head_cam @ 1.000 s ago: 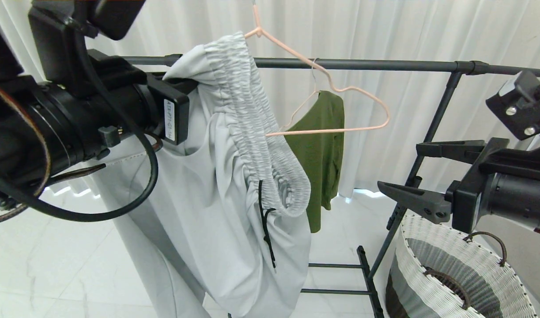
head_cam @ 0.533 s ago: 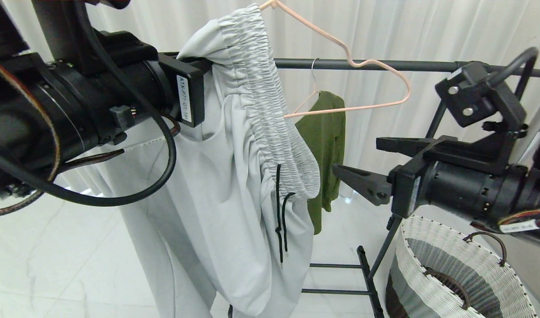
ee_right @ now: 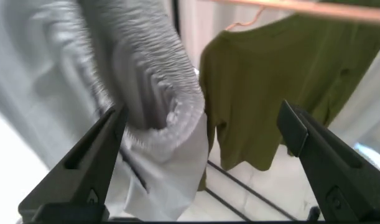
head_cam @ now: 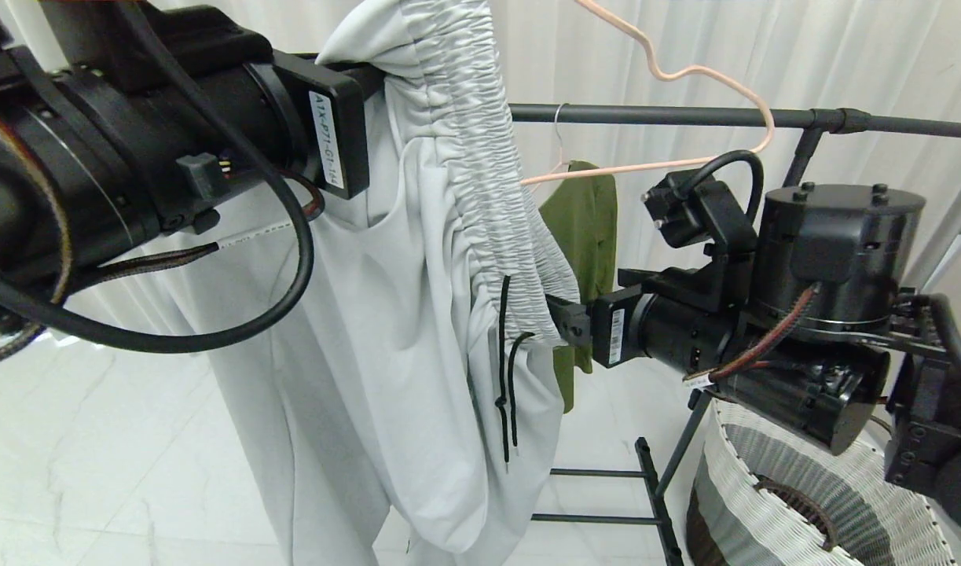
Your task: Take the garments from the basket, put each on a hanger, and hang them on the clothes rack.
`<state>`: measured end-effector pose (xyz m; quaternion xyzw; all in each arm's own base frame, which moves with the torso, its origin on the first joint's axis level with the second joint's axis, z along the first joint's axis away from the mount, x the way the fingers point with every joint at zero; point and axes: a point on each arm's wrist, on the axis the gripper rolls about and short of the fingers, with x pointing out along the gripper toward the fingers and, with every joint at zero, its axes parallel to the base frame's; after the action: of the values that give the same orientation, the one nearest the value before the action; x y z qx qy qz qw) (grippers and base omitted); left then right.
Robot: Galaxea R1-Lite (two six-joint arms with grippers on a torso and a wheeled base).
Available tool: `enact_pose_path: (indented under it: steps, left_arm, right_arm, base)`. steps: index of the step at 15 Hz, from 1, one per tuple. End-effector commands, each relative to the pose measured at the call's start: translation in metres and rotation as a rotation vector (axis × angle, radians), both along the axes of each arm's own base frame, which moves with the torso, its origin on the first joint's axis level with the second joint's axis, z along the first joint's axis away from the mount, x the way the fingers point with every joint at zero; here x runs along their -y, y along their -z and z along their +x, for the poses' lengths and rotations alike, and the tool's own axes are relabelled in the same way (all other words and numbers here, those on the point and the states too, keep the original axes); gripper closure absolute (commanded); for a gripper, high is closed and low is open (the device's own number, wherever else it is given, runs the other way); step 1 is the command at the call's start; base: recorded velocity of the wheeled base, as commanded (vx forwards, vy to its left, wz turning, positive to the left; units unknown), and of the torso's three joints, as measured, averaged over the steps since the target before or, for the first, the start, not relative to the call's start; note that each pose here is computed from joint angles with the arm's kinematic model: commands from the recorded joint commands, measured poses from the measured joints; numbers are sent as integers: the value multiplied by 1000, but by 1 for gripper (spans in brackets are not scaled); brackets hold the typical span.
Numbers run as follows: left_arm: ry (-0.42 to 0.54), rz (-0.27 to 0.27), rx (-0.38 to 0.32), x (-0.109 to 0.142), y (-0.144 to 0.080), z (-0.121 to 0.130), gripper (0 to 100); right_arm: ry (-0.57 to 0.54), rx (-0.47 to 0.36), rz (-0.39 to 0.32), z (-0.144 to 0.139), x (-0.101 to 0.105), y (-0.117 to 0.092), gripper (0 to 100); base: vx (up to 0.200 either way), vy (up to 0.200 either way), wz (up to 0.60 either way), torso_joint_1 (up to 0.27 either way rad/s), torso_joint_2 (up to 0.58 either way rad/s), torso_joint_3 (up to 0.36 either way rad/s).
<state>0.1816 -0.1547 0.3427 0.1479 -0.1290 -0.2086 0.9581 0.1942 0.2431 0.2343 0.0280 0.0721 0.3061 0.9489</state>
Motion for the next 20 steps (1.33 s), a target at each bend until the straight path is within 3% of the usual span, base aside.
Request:
enact_pose_path:
  steps: [1,4,5,7,10,13,20]
  left_arm:
    - [0,-7,8,0,-3,-1,100]
    - [-3,-1,9,0,-3,0,100]
    - [-6,1,8,0,-2,1,100]
    - [-19,21,14,-1,-1,3,100]
    - [-91,119,46,-12,2,11,100]
    - [-96,155,45,-13,7,9,100]
    - [-109,319,69,-45,28,4,100]
  right_arm:
    - [6,-25,-24,5,-6,11,0]
    - [71,-27,-25,9,-4,13,0]
    - [85,-25,-22,9,-1,12,100]
    - [110,-19,-25,12,6,10,100]
    - [198,11,-2,20,20,1,100]
    - [258,54,-16,30,38,-8,100]
    - [296,95,-16,31,56,-20,100]
  base:
    - [0,0,0,0,0,0]
    - [0,0,0,0,0,0]
    - [0,0,0,0,0,0]
    - [0,0,0,0,0,0]
    - [0,0,0,0,0,0]
    - [0,0,0,0,0,0]
    - [0,0,0,0,0,0]
